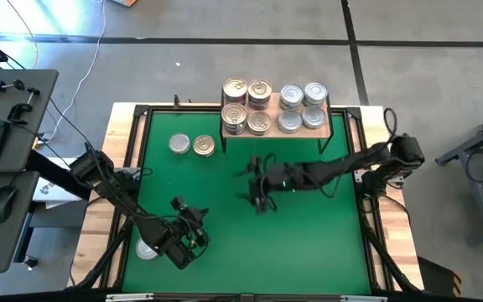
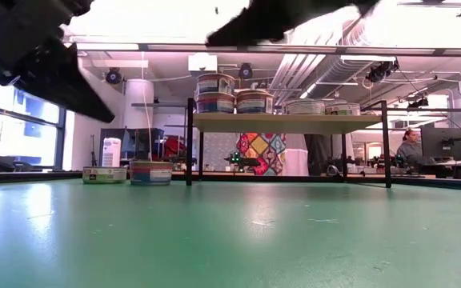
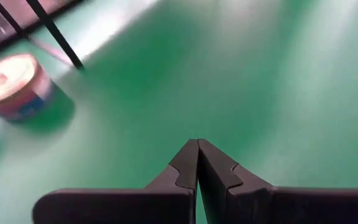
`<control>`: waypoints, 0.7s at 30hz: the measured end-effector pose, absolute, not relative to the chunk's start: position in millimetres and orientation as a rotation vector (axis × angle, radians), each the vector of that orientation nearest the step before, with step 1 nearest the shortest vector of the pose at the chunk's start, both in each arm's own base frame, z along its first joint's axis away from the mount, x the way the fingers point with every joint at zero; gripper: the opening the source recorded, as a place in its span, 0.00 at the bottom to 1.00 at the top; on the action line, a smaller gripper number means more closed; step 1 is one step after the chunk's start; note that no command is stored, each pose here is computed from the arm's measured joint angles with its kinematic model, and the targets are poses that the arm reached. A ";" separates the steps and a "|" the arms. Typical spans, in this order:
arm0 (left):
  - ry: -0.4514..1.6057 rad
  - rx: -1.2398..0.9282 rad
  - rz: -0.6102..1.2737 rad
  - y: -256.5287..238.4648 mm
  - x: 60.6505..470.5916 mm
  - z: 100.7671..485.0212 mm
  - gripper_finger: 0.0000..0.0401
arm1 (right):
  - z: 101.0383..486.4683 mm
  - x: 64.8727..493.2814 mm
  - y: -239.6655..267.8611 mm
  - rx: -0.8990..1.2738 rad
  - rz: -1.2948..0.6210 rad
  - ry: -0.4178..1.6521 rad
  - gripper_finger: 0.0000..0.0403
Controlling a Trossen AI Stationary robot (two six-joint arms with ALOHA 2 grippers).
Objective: Stack canned seafood by type on shelf
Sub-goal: Stack the green tuna can on top of the bottom right green tuna can on the shelf
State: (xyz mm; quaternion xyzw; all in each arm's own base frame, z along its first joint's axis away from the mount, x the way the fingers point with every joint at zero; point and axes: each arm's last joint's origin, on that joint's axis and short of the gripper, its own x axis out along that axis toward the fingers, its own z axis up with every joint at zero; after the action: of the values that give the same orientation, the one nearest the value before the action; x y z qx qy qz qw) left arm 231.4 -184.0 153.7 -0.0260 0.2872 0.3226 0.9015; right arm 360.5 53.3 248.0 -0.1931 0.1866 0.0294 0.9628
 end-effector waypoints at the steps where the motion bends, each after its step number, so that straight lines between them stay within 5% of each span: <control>1: 0.623 -0.064 0.659 -184.3 231.0 152.9 0.00 | 235.8 354.9 61.7 -0.360 0.085 0.395 0.69; 14: 1.340 -0.318 0.515 -215.6 178.2 140.6 0.00 | 146.5 263.0 138.8 -0.034 0.004 0.370 0.66; 21: 1.406 -0.490 0.671 -235.6 131.0 150.2 0.00 | 143.1 247.9 150.7 -0.044 -0.151 0.334 0.66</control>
State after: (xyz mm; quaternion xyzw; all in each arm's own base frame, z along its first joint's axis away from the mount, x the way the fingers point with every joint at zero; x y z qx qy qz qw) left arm 131.0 -235.6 150.2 -0.2188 0.6275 0.2996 0.6846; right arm 247.9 150.7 143.1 -0.0217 0.1658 -0.0749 0.9831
